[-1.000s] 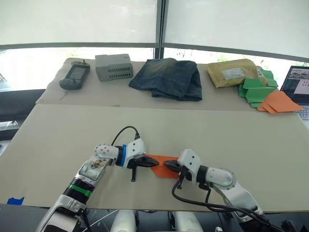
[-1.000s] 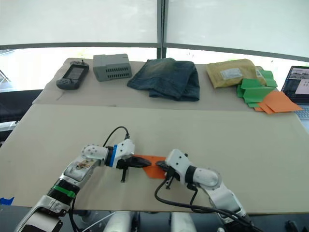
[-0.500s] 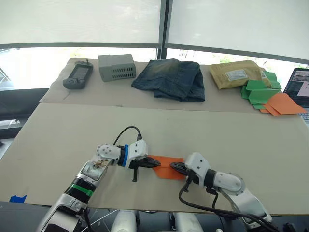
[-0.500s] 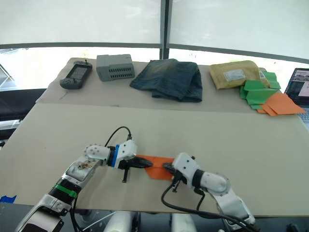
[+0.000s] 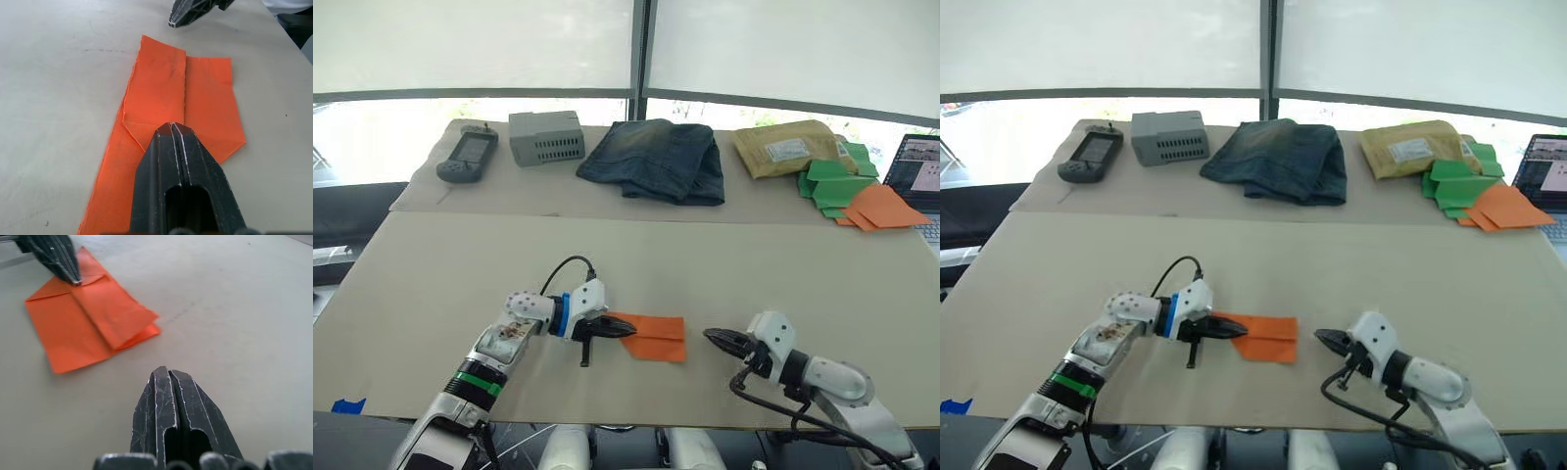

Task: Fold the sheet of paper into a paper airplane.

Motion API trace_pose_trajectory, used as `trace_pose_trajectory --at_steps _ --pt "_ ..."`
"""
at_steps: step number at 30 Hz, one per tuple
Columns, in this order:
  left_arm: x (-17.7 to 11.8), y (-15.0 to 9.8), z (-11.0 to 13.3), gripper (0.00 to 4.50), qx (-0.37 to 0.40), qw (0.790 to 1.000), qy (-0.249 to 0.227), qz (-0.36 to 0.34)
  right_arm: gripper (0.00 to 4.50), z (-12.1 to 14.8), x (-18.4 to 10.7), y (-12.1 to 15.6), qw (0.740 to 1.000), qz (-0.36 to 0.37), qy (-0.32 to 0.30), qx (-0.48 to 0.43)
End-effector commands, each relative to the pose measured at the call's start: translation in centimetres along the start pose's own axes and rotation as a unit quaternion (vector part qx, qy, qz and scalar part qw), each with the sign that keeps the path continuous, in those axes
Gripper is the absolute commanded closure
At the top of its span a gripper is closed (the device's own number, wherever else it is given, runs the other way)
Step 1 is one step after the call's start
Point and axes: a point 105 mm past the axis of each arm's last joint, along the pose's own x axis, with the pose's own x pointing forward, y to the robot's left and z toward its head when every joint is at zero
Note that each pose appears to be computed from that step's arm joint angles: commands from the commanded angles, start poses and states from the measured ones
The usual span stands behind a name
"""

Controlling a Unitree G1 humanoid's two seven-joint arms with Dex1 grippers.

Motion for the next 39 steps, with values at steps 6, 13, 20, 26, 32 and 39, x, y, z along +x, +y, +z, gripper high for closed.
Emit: trace_pose_trajectory --at_steps 6,13,20,26,32,39 --pt "-2.6 0.1 3.6 4.50 0.005 0.999 -0.030 0.031 4.42 3.5 0.6 -1.5 0.992 0.037 0.008 0.121" --pt "-5.7 0.2 4.4 4.50 0.004 0.996 -0.021 0.091 4.42 4.7 1.2 0.5 0.969 0.136 0.016 0.208" --pt "-6.9 -0.5 3.9 2.36 -0.026 0.992 -0.025 0.119 2.25 5.2 1.6 0.5 0.953 0.166 0.018 0.254" --pt "-6.5 -0.9 3.5 1.35 -0.025 0.991 -0.017 0.128 1.22 3.7 2.5 0.9 0.952 0.172 0.052 0.249" --pt "-6.9 -0.6 3.2 1.35 -0.019 0.989 -0.010 0.147 1.22 3.8 3.5 2.0 0.941 0.200 0.043 0.271" --pt "-6.9 -0.8 2.1 1.31 -0.016 0.990 0.016 0.140 2.54 4.0 4.2 3.6 0.930 0.241 0.035 0.274"
